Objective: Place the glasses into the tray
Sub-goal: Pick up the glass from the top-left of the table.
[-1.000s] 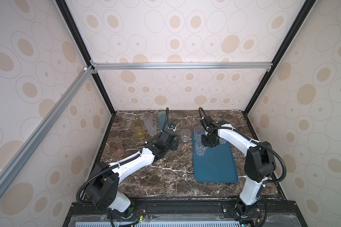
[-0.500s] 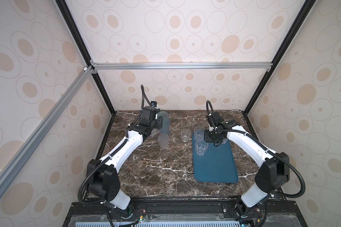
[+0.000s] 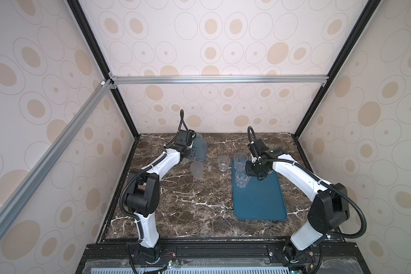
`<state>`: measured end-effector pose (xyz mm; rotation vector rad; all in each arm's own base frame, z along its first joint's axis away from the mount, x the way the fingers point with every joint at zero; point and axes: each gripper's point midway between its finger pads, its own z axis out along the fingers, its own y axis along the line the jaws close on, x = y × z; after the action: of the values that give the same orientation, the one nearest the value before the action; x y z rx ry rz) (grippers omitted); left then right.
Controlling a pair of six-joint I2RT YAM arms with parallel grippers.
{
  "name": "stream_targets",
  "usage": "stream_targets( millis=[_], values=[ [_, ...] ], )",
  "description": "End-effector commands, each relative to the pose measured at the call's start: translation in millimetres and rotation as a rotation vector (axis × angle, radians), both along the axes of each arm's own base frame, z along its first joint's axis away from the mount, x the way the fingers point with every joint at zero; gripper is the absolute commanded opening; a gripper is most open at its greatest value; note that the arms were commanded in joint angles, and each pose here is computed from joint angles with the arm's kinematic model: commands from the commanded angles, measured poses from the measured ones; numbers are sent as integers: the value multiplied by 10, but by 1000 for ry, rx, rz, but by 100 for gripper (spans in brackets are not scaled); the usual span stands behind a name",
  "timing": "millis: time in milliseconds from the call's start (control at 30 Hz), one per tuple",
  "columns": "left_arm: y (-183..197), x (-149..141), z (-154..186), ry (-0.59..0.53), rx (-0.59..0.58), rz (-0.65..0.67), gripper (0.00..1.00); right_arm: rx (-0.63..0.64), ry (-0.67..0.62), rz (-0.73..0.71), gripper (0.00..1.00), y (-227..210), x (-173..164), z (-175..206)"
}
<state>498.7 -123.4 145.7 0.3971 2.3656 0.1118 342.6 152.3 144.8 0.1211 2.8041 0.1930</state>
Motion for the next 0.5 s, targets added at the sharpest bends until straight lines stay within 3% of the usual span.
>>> stream_targets(
  millis=[0,467],
  values=[
    [97,91,85,-4,60,-35,51,21,-12,-4,35,22,-32,61],
    [98,207,-173,48,69,-91,47,26,-9,-2,35,25,-50,46]
  ],
)
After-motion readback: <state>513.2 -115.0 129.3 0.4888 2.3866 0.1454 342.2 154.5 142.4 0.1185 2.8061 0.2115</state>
